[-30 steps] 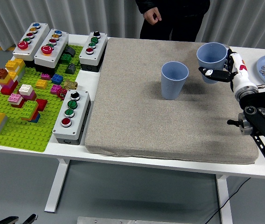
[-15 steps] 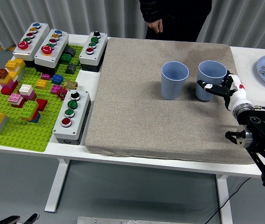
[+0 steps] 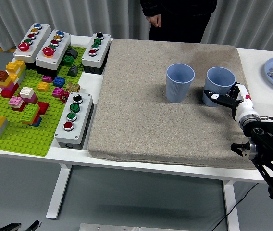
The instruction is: Pick cup pour cup place
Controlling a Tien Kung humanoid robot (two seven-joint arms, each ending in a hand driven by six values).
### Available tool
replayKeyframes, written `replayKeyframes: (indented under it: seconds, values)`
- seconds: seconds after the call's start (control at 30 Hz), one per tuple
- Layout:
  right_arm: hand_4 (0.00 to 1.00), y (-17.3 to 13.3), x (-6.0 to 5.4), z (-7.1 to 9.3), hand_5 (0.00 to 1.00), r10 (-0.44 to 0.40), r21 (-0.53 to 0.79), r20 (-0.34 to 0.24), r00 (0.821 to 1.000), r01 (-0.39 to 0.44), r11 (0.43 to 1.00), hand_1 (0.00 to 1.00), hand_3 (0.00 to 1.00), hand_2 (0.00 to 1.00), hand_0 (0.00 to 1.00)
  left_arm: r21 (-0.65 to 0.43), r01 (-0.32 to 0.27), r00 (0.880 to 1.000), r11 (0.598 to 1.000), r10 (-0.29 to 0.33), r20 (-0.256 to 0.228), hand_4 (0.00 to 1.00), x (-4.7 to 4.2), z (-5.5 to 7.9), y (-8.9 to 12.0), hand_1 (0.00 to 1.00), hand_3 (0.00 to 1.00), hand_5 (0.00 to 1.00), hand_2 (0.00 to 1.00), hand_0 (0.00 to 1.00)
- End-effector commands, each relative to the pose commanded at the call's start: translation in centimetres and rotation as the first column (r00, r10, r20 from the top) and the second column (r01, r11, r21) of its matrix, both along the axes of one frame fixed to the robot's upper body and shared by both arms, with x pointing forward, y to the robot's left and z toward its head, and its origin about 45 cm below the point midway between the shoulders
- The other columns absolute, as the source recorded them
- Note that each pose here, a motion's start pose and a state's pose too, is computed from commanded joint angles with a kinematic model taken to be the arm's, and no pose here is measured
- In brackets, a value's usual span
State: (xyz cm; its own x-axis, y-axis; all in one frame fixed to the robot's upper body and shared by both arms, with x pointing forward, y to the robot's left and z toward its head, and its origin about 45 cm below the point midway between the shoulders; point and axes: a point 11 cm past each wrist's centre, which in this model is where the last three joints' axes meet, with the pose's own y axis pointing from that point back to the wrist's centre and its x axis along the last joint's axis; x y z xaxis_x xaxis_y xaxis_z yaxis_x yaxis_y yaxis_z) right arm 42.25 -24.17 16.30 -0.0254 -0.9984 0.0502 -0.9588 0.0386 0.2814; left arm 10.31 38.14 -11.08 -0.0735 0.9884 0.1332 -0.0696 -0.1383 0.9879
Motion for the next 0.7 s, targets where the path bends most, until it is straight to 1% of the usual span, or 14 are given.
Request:
replayKeyframes:
  seconds: [0.07,0.1,0.27,0.3,0.47,0.5,0.7]
  values:
    - [0.566,0.14,0.01,0.17,0.002,0.007,0.005,0.004,1.0,-0.007,1.0,0.729,0.701,0.604,0.858,0.0,0.0,1.0,1.0,0.0,-0.003,0.507,-0.14,-0.03,0.02,0.784,0.715,0.985,0.827,0.763]
    - [0.567,0.16,0.02,0.2,0.002,0.008,0.006,0.004,1.0,-0.008,1.0,0.737,0.738,0.656,0.864,0.0,0.0,1.0,1.0,0.0,-0.004,0.506,-0.18,-0.03,0.02,0.784,0.715,0.984,0.827,0.764]
    - [0.567,0.38,0.1,0.55,0.002,0.021,0.01,0.01,1.0,-0.022,1.0,0.737,0.738,0.656,0.864,0.002,0.0,1.0,1.0,0.0,-0.008,0.506,-0.4,-0.06,0.09,0.784,0.715,0.984,0.827,0.764]
    - [0.589,0.4,0.14,0.62,0.002,0.025,0.011,0.009,1.0,-0.025,1.0,0.767,0.78,0.742,0.875,0.002,0.0,1.0,1.0,0.0,-0.008,0.507,-0.4,-0.06,0.1,0.784,0.715,0.984,0.827,0.763]
    - [0.589,0.26,0.28,0.77,0.002,0.025,0.008,0.009,1.0,-0.025,1.0,0.767,0.78,0.742,0.875,0.002,0.0,1.0,1.0,0.0,-0.007,0.507,-0.36,-0.05,0.12,0.784,0.715,0.984,0.827,0.763]
    - [0.614,0.23,0.29,0.78,0.002,0.024,0.007,0.009,1.0,-0.024,1.0,0.785,0.813,0.782,0.895,0.002,0.0,1.0,1.0,0.0,-0.007,0.506,-0.35,-0.05,0.11,0.784,0.714,0.985,0.827,0.763]
    - [0.615,0.25,0.21,0.64,0.002,0.032,-0.007,0.003,0.999,-0.032,0.999,0.787,0.818,0.785,0.896,0.001,0.001,1.0,1.0,-0.001,-0.007,0.506,-0.35,-0.05,0.08,0.784,0.714,0.986,0.828,0.763]
